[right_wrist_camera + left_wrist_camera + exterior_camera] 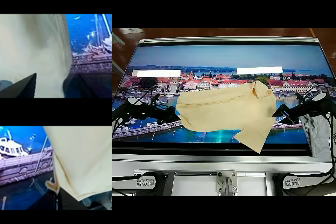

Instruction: Fold the shirts.

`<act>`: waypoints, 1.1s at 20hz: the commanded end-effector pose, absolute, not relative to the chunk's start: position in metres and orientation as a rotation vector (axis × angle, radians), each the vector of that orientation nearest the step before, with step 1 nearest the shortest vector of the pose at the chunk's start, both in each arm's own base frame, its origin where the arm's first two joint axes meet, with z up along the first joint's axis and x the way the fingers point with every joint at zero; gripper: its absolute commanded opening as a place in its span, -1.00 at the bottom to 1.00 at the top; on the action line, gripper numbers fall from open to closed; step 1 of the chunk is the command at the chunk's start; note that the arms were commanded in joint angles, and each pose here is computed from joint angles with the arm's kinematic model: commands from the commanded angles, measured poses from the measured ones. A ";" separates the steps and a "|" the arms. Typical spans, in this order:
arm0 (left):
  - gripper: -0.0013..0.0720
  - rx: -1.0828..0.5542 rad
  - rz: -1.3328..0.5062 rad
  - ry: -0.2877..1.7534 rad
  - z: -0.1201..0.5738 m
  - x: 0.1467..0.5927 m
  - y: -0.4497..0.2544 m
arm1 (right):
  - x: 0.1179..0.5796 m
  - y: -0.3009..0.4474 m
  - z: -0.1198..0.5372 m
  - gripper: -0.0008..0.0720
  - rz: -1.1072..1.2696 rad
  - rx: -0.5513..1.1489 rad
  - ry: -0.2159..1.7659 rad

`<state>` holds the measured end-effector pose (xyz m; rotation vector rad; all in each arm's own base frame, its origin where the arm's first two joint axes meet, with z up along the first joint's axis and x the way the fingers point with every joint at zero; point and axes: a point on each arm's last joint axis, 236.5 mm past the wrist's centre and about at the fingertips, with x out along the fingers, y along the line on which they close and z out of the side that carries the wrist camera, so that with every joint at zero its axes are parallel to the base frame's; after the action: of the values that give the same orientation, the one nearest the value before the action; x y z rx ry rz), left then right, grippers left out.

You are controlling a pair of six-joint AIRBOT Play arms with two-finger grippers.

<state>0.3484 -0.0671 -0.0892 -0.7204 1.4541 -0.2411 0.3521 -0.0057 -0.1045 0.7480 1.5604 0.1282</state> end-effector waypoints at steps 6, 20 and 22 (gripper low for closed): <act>-0.87 -0.635 -0.255 1.348 -0.052 0.357 -0.060 | 0.367 0.035 -0.104 -0.78 0.308 0.932 1.512; -0.87 0.028 -0.167 -0.407 0.597 0.161 -0.051 | 0.245 0.026 0.570 -0.79 0.134 -0.090 -0.326; -0.88 -0.013 -0.165 -0.464 0.604 0.111 -0.057 | 0.195 0.027 0.573 -0.79 0.050 -0.117 -0.340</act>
<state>0.2077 -0.0454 0.5623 -0.0066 -0.2725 -0.1816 0.2901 0.0256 0.5231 -0.0356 -0.1585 0.2076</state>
